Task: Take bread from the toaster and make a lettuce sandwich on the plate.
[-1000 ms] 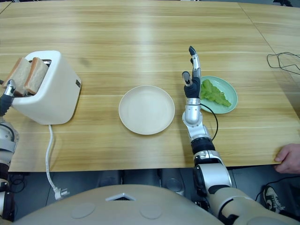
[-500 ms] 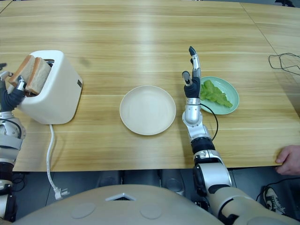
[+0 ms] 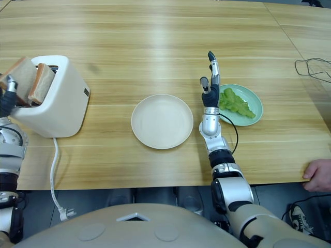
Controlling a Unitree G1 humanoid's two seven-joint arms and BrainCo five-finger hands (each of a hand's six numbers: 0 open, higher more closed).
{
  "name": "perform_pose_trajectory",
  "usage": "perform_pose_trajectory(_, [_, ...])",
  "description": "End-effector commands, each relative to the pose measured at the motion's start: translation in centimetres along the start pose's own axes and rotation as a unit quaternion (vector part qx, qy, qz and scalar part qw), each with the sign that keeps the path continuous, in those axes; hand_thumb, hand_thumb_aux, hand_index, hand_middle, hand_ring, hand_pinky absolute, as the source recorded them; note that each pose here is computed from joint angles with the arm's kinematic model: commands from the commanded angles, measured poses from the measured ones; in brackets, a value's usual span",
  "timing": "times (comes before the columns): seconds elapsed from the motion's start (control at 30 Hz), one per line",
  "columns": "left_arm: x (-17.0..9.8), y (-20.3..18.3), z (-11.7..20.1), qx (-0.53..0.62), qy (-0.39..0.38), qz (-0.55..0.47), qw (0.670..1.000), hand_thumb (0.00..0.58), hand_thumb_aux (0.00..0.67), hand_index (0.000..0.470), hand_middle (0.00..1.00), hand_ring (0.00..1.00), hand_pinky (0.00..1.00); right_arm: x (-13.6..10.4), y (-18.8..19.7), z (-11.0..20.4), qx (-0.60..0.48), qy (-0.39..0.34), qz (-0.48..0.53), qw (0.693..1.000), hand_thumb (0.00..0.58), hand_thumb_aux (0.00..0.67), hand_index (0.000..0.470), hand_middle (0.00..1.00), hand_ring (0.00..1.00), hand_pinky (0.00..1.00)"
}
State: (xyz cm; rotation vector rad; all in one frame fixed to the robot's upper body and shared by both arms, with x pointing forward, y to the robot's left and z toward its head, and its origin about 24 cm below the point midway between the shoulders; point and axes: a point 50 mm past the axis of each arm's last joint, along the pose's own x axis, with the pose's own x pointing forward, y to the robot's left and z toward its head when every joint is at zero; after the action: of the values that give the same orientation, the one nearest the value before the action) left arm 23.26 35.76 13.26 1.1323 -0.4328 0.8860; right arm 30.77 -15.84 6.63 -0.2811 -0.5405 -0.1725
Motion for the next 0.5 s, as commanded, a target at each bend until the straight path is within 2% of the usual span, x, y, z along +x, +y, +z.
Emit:
perform_pose_trajectory(0.03, [1.7,3.7,1.8,-0.110,-0.018,0.147,0.983,0.580,0.670,0.460,1.00,1.00,1.00,-0.1,0.0,-0.5,-0.003,0.018,-0.006,1.000,0.000,0.000,0.000,0.00,0.00,0.00])
perform_pose_trajectory(0.13, [1.7,4.6,4.1,-0.205,-0.065,0.158,0.964,0.580,0.670,0.460,1.00,1.00,1.00,-0.2,-0.1,-0.7,-0.004,0.020,-0.013,1.000,0.000,0.000,0.000,0.00,0.00,0.00])
perform_pose_trajectory(0.23, [1.2,4.0,7.1,-0.280,-0.129,0.100,0.946,0.580,0.670,0.460,1.00,1.00,1.00,-0.2,-0.4,-0.8,-0.007,0.021,-0.017,1.000,0.000,0.000,0.000,0.00,0.00,0.00])
perform_pose_trajectory(0.33, [0.2,2.1,10.0,-0.350,-0.170,0.003,0.921,0.580,0.670,0.460,1.00,1.00,1.00,-0.1,-0.8,-0.8,-0.012,0.019,-0.021,1.000,0.000,0.000,0.000,0.00,0.00,0.00])
perform_pose_trajectory(0.5, [-3.9,-3.1,14.4,-0.440,-0.210,-0.216,0.846,0.580,0.670,0.460,1.00,1.00,1.00,0.2,-2.4,-0.9,-0.033,0.012,-0.038,0.999,0.000,0.000,0.000,0.00,0.00,0.00])
